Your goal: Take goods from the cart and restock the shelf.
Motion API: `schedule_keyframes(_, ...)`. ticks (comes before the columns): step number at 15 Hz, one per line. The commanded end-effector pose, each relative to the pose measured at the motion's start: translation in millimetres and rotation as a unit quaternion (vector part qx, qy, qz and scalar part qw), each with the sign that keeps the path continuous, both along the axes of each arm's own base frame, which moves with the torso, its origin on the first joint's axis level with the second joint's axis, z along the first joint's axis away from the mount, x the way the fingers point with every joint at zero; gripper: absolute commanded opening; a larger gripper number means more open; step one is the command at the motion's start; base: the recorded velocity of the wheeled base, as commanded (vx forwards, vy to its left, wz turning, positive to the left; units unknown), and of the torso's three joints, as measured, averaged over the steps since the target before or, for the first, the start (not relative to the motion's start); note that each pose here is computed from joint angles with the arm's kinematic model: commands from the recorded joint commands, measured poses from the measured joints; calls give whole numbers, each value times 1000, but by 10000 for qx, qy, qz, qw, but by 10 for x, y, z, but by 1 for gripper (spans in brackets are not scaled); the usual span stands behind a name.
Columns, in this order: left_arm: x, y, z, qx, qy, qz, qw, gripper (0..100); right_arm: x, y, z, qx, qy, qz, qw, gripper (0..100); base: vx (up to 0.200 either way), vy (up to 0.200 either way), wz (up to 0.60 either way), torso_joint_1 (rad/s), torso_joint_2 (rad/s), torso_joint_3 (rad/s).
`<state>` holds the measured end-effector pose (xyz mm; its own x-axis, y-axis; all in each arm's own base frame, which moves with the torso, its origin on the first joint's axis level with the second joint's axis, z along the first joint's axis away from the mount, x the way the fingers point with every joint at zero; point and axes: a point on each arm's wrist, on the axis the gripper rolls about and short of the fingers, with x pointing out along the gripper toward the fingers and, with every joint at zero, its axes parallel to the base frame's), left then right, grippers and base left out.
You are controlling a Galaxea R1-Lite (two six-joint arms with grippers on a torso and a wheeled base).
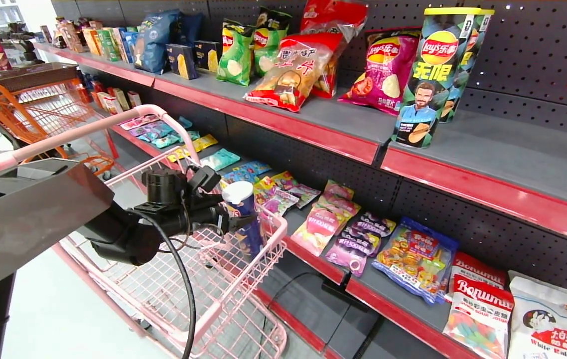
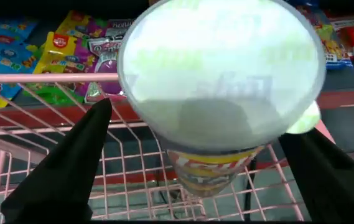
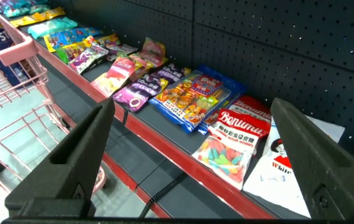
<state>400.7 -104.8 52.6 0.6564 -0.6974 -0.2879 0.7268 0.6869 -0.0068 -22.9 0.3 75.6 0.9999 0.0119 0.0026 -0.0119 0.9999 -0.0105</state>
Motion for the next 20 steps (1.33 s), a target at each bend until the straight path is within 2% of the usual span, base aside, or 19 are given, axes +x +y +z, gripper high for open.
schedule_keyframes(1,49,-44,-99,6,26,-18,10000,100,1,0,1,-2,5,2,10000,100,0,0,0,0,0,0)
schedule_keyframes(2,65,-52,-105,4,-60,25,10000,100,1,0,1,-2,5,2,10000,100,0,0,0,0,0,0)
schedule_keyframes(3,77,-54,-137,-13,-91,60,9999,0,1,0,1,-2,5,2,10000,100,0,0,0,0,0,0)
schedule_keyframes(5,76,-53,-136,-47,-70,90,9999,0,1,0,1,-2,5,2,10000,100,0,0,0,0,0,0)
schedule_keyframes(8,31,-17,38,-264,-36,321,9991,0,1,0,1,6,5,2,10000,100,0,0,0,0,0,0)
schedule_keyframes(10,-128,51,425,-569,-151,552,9967,0,1,0,1,6,5,2,10000,100,0,0,0,0,0,0)
schedule_keyframes(12,-379,221,853,-678,-461,710,9941,0,1,0,1,6,5,2,10000,100,0,0,0,0,0,0)
schedule_keyframes(13,-491,272,962,-687,-482,755,9936,0,1,0,1,6,5,2,10000,100,0,0,0,0,0,0)
schedule_keyframes(14,-782,392,1144,-659,-458,916,9926,0,1,0,1,21,5,2,10000,100,0,0,0,0,0,0)
schedule_keyframes(17,-1556,584,1568,-731,-914,1206,9858,0,1,0,1,44,6,2,10000,100,0,0,0,0,0,0)
schedule_keyframes(18,-1778,636,1614,-737,-954,1249,9848,0,1,0,1,44,6,2,10000,100,0,0,0,0,0,0)
schedule_keyframes(19,-2186,727,1631,-710,-946,1416,9828,0,1,0,1,44,6,2,10000,100,0,0,0,0,0,0)
schedule_keyframes(20,-2335,763,1633,-697,-945,1499,9817,0,1,0,1,44,6,2,10000,100,0,0,0,0,0,0)
